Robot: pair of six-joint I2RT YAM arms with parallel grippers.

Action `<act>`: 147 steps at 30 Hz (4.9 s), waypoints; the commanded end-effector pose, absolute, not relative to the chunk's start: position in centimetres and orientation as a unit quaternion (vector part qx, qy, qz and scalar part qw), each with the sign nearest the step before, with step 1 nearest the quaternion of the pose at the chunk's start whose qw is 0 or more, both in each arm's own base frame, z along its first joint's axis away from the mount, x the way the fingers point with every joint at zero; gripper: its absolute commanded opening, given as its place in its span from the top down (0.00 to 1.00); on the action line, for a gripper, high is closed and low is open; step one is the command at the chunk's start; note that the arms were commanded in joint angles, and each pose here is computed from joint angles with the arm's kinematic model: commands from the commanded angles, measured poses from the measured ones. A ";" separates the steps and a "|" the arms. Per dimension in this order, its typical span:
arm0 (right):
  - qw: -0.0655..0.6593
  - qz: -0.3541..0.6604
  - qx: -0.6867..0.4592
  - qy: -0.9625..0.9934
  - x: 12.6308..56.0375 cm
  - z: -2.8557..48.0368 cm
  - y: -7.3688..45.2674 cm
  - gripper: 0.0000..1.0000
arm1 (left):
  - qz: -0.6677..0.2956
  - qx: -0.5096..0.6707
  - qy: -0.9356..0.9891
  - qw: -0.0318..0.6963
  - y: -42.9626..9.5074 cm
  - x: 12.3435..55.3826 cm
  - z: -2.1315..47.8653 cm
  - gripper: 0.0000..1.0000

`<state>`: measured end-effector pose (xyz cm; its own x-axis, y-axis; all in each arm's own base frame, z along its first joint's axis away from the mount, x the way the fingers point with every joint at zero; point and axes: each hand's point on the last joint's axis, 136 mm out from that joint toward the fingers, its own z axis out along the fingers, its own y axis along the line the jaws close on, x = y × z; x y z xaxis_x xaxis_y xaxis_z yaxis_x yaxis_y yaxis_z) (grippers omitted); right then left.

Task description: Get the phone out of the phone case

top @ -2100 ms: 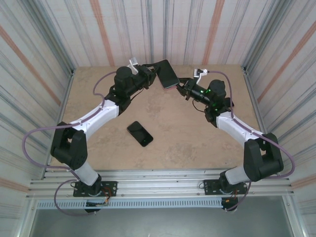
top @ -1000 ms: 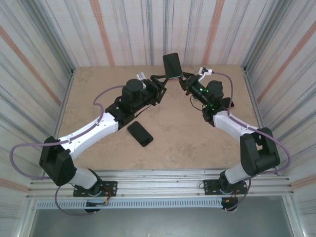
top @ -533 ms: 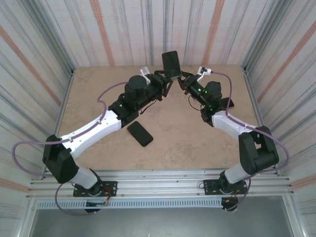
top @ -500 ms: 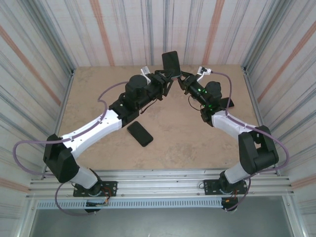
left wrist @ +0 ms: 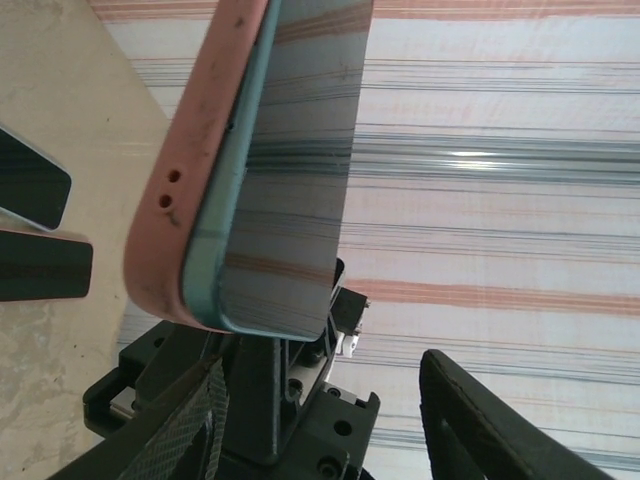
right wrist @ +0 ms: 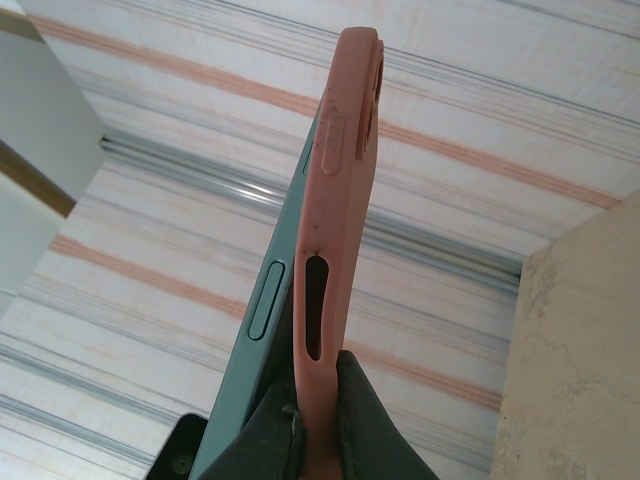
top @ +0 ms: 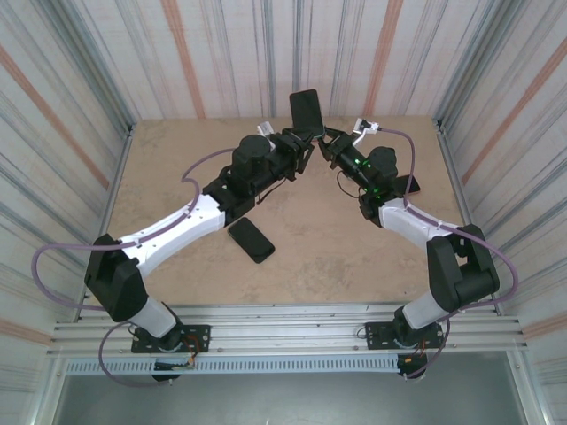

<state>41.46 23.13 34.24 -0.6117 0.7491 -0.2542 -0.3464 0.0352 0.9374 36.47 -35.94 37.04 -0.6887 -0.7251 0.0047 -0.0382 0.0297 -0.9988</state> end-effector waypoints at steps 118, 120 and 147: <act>0.371 0.539 0.241 0.717 43.2 24.0 28.1 1.00 | -0.570 -0.278 0.690 0.349 -17.5 41.7 23.1 1.00; 0.366 0.539 0.237 0.721 43.1 23.6 28.9 1.00 | -0.563 -0.275 0.698 0.347 -16.6 41.8 21.8 1.00; 0.298 0.519 0.224 0.769 41.7 18.6 36.0 1.00 | -0.527 -0.347 0.697 0.340 -4.7 45.1 9.5 1.00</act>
<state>41.31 35.52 18.27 -0.7314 0.6415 -0.2312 0.0248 0.3639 0.9311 44.85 -4.60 7.82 -0.4972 -0.8672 -0.0290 -0.2382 0.1685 -0.9565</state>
